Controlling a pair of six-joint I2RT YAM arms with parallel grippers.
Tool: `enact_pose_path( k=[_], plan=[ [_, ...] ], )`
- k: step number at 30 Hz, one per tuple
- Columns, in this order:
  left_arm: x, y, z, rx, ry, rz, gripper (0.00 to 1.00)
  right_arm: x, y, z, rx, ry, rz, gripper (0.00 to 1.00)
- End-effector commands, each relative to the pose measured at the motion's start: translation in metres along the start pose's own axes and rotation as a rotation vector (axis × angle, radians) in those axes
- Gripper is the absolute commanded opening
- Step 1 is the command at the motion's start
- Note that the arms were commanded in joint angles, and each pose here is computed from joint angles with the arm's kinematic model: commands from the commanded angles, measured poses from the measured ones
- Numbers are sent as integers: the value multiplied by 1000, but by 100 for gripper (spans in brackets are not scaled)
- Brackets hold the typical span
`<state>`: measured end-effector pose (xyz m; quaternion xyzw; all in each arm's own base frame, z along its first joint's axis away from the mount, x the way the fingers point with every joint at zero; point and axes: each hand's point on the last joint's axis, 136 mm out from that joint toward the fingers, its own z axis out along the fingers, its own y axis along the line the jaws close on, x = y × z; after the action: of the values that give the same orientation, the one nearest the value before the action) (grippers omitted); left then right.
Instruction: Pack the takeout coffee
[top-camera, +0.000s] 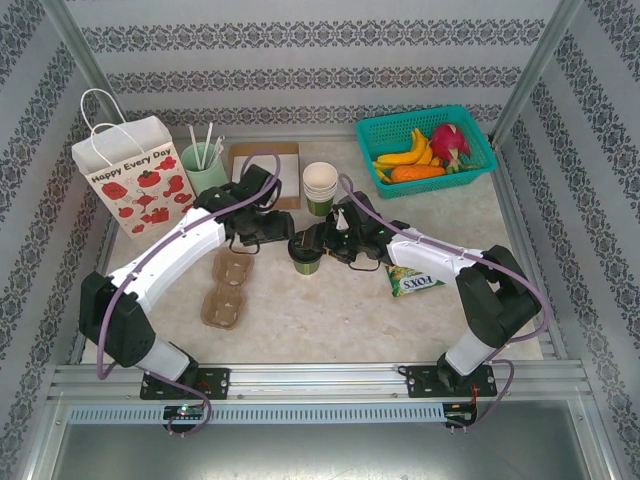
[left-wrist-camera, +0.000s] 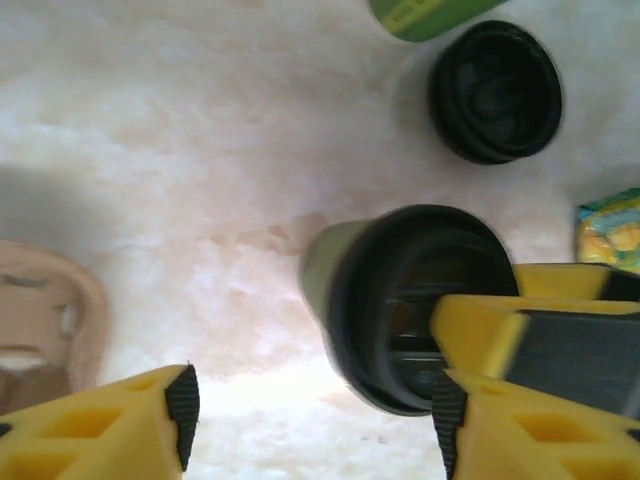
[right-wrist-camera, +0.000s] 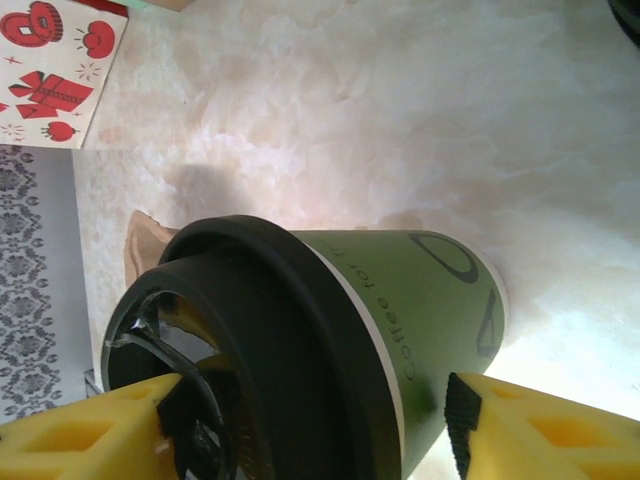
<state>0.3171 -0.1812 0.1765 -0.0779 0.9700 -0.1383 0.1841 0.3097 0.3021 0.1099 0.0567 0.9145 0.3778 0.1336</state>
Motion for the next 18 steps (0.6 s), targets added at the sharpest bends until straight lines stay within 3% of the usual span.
enact_pose_path(
  k=[1,5,9,18],
  plan=[
    [-5,38,7,-116,-27,-117,85,-2,-4,-1,60,-14,-59,71],
    [4,64,29,-160,47,-208,100,-9,13,-7,25,-38,-131,79],
    [9,59,49,-125,103,-223,100,-13,24,-13,13,-71,-205,98],
    [10,49,69,-90,154,-214,100,-6,24,-6,91,-46,-298,98]
  ],
)
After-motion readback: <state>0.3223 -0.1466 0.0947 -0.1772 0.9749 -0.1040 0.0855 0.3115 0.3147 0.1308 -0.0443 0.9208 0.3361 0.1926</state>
